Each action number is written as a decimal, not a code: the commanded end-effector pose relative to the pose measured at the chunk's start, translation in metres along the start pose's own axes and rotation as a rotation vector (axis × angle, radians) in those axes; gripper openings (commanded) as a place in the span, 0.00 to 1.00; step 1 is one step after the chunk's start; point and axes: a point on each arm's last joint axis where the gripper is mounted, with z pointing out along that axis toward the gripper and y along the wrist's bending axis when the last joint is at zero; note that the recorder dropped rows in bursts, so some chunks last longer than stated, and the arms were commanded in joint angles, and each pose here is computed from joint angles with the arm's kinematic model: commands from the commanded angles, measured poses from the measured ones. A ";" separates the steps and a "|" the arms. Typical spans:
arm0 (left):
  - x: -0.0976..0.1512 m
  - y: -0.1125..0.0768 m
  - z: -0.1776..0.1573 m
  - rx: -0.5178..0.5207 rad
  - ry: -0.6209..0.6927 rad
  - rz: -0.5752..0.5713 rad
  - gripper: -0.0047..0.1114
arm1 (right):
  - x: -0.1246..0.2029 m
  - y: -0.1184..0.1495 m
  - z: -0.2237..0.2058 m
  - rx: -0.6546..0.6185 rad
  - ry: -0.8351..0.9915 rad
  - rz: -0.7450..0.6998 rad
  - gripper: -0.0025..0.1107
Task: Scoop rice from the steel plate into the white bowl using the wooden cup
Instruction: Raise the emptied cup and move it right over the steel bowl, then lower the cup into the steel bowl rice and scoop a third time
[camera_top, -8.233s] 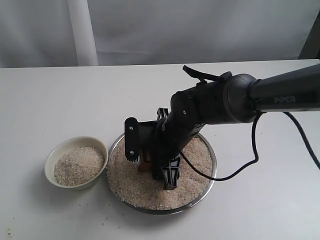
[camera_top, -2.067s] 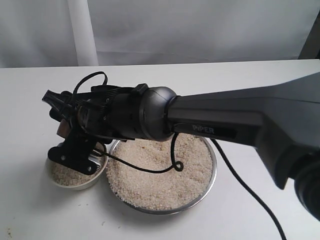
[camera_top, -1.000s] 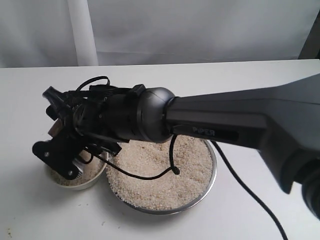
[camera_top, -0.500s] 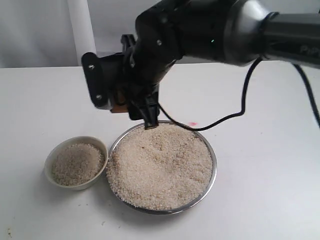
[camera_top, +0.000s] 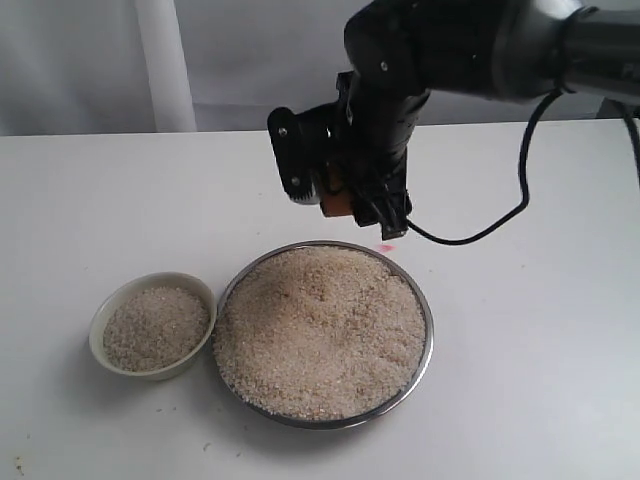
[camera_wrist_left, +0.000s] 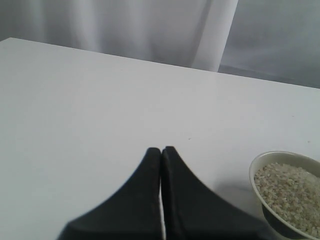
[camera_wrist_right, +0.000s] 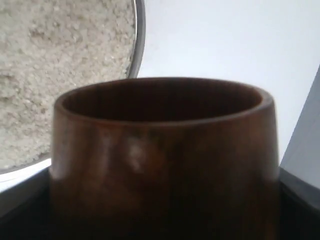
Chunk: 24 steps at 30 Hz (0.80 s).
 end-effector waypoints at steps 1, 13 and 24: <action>-0.002 -0.001 -0.001 0.007 -0.011 -0.007 0.04 | 0.002 -0.002 0.026 0.014 0.068 -0.068 0.02; -0.002 -0.001 -0.001 0.007 -0.011 -0.007 0.04 | 0.000 0.008 0.049 -0.039 0.095 -0.100 0.02; -0.002 -0.001 -0.001 0.007 -0.011 -0.007 0.04 | -0.006 0.027 0.063 -0.034 0.112 -0.202 0.02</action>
